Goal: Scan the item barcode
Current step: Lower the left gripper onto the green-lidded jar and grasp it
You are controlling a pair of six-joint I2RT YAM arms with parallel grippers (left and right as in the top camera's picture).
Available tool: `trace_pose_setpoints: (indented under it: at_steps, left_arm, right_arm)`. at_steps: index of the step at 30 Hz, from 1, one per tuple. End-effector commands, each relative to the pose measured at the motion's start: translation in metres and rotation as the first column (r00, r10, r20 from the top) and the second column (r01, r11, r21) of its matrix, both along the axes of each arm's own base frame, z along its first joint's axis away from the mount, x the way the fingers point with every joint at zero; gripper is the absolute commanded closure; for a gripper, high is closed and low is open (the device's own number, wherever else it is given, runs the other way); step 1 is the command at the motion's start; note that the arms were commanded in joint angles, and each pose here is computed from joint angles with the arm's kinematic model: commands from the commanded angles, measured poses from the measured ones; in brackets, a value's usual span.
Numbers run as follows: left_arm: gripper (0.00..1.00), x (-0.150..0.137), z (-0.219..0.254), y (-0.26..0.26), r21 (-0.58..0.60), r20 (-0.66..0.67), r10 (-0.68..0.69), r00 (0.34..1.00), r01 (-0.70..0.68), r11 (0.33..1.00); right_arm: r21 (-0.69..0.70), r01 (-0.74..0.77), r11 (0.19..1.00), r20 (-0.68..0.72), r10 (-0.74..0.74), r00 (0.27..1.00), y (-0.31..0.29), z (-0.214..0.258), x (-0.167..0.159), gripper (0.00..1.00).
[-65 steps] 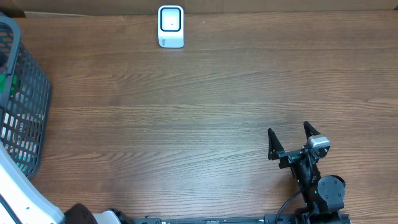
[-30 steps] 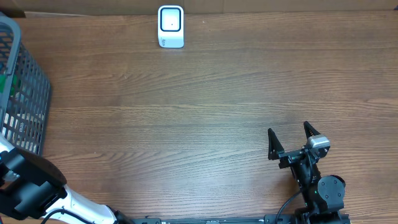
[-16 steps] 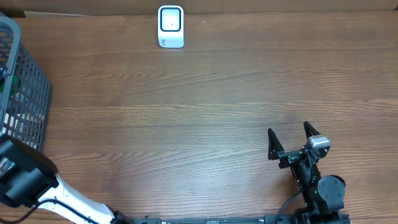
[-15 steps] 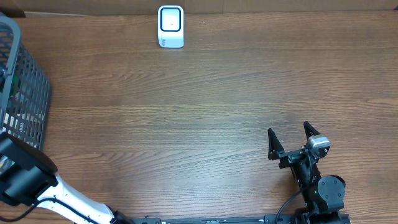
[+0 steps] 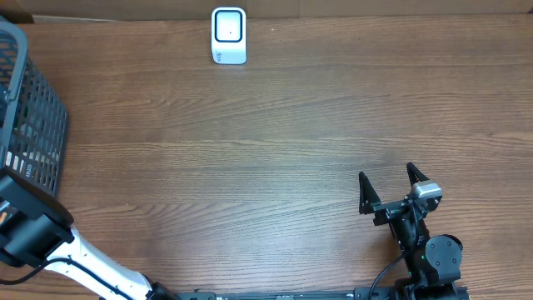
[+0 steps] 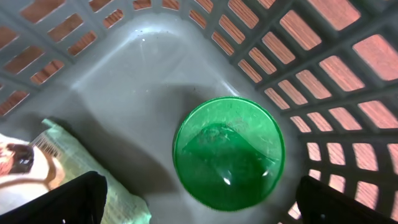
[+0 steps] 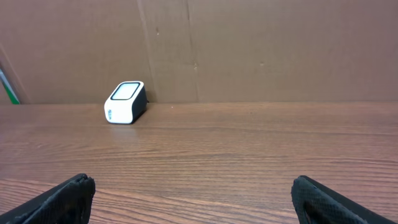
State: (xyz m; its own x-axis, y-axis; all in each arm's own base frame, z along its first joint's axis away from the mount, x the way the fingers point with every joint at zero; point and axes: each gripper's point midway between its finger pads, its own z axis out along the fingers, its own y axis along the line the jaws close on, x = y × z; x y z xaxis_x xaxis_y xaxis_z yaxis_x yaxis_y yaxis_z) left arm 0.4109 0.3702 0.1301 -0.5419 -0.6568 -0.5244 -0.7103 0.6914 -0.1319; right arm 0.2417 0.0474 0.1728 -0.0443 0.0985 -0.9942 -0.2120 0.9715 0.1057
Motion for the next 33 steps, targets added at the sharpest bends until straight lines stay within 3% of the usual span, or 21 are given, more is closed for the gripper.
trace_pose_setpoints:
  at_steps: [1,15,28,33]
  left_arm:
    - [0.0,0.002,-0.019,0.004,-0.001,-0.023,-0.043,0.999,0.043,0.999]
    - [0.0,0.026,-0.044,0.0,0.017,-0.015,-0.13,0.991,0.13,0.991]
    - [0.0,0.038,0.009,-0.012,0.064,0.094,-0.194,0.977,0.189,0.98]
    - [0.0,0.036,0.005,-0.015,0.052,0.077,-0.203,0.976,0.199,0.979]
  right_arm:
    - [0.004,0.016,1.0,0.001,-0.016,1.0,-0.003,-0.002,0.001,0.0]
    - [0.004,0.016,1.0,0.001,-0.016,1.0,-0.003,-0.002,0.001,0.0]
    - [0.004,0.016,1.0,0.002,-0.016,1.0,-0.003,-0.002,0.001,0.0]
    - [0.004,0.016,1.0,0.001,-0.016,1.0,-0.003,-0.002,0.001,0.0]
